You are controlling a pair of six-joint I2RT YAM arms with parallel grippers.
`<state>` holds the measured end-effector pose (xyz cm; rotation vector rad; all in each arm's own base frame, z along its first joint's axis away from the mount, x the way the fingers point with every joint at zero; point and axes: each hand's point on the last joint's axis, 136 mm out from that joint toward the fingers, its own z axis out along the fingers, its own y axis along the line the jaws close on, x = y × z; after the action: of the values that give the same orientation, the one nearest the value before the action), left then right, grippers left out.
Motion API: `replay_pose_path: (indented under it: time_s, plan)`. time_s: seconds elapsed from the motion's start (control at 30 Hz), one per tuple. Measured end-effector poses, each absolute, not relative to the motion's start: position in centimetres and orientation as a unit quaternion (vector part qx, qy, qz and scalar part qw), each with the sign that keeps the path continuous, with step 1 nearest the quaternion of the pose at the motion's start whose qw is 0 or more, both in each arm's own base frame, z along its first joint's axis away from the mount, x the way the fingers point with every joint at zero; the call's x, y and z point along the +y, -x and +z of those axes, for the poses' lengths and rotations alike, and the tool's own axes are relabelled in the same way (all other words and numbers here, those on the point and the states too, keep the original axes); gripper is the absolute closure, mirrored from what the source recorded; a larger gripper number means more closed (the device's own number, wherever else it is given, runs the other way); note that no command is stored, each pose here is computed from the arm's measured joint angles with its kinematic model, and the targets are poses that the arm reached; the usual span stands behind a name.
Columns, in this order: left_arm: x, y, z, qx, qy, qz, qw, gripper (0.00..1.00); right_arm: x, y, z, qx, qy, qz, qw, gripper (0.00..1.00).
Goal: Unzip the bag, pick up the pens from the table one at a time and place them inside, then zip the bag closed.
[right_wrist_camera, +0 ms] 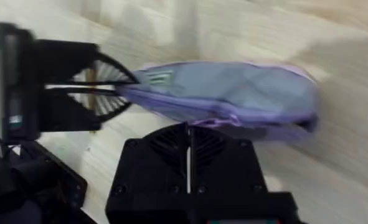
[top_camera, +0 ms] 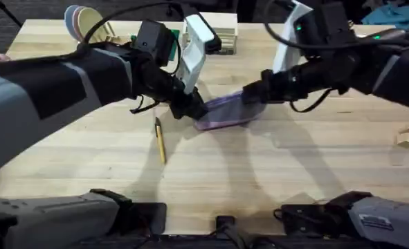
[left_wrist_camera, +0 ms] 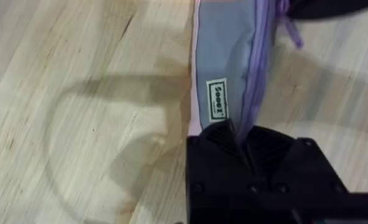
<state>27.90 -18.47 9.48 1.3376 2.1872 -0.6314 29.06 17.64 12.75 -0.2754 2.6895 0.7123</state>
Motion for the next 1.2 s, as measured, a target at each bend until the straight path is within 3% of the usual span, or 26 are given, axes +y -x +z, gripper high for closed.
replay_pose_path:
  time_s: [0.37,0.87,0.97,1.1,1.2]
  plan:
    - [-18.5,-27.9,9.5,0.803,-0.491,-0.232,0.248,0.958,24.8,-26.7,14.9,0.909,0.205,0.304,0.195,0.972]
    - [-18.5,-27.9,9.5,0.802,-0.491,-0.232,0.248,0.957,23.7,-26.4,19.0,0.894,0.207,0.297,0.264,0.959]
    - [-18.5,-27.9,9.5,0.802,-0.491,-0.232,0.248,0.957,22.4,-26.5,20.6,0.892,0.197,0.275,0.299,0.862]
    - [-18.5,-27.9,9.5,0.802,-0.491,-0.232,0.248,0.958,20.6,-26.3,22.8,0.887,0.183,0.251,0.343,0.662]
    - [-18.5,-27.9,9.5,0.803,-0.491,-0.232,0.248,0.958,19.6,-25.7,23.9,0.883,0.177,0.241,0.363,0.241]
